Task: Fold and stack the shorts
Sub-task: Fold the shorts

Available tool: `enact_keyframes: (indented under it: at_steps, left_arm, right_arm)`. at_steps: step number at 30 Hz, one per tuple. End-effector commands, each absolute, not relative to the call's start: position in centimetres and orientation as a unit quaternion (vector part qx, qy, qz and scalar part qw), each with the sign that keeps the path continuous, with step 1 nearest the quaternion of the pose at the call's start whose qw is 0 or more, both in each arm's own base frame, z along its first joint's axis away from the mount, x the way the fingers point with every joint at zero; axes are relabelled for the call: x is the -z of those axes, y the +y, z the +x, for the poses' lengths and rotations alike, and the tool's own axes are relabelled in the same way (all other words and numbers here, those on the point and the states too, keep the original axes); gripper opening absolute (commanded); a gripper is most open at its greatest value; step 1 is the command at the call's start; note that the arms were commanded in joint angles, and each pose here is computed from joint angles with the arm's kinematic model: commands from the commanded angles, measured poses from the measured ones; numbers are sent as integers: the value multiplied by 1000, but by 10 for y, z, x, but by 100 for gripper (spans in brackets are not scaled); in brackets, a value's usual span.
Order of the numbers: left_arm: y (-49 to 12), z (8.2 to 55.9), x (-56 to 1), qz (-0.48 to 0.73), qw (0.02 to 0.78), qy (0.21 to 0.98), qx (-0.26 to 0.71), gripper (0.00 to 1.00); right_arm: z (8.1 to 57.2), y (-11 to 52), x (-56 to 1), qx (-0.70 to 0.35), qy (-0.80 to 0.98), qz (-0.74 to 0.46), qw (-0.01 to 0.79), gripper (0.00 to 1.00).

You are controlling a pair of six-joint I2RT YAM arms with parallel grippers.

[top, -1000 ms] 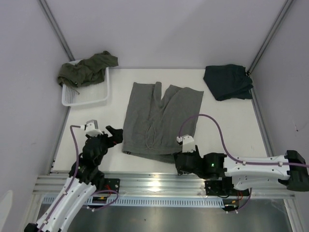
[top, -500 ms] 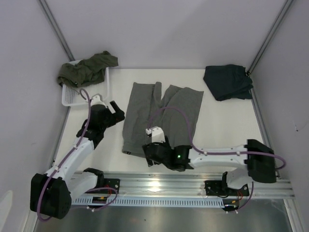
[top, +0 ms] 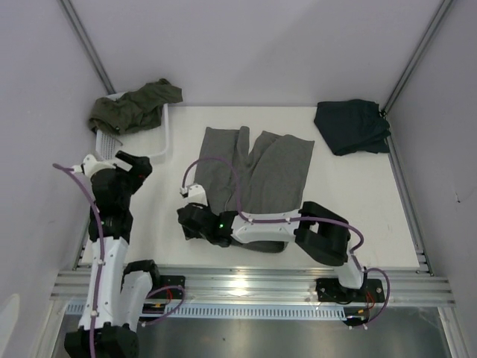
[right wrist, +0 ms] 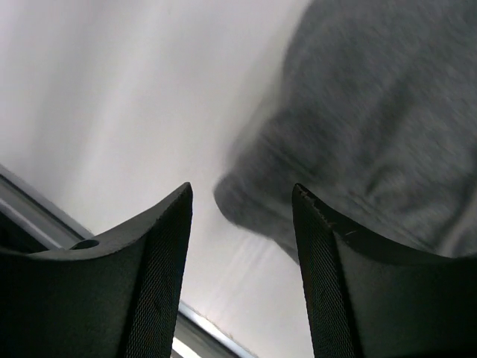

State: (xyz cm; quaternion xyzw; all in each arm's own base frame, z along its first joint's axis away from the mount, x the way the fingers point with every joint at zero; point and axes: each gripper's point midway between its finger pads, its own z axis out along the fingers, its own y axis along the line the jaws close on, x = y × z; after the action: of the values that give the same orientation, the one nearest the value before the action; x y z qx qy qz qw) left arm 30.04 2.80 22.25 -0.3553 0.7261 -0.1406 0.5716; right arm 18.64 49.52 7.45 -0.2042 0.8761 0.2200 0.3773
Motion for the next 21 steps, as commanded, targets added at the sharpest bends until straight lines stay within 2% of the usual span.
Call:
enact_keyframes:
  at_steps: [1, 4, 10, 16, 18, 19, 20, 21]
  left_arm:
    - [25, 290, -261, -344, 596, 707, 161, 99]
    - [23, 285, -265, -333, 597, 713, 157, 99]
    - [25, 285, -260, -327, 594, 720, 147, 99]
    - [25, 286, -257, -325, 595, 720, 146, 99]
    - [25, 286, -258, -324, 596, 720, 146, 99]
    - [25, 286, -258, -323, 597, 720, 145, 99]
    - [25, 286, -258, -323, 596, 721, 146, 99]
    - [24, 286, -257, -321, 596, 721, 148, 99]
  right_arm:
    - [197, 527, -79, -240, 868, -202, 385, 59]
    - [197, 536, -77, -239, 869, -201, 385, 59]
    - [197, 530, -31, -164, 895, -206, 360, 59]
    - [190, 503, -4, -96, 906, -207, 357, 52]
    - [188, 491, 2, -73, 910, -206, 352, 44]
    - [188, 482, 7, -59, 911, -206, 351, 37]
    - [186, 476, 8, -51, 912, -208, 350, 19]
    - [185, 472, -2, -54, 910, -206, 355, 13]
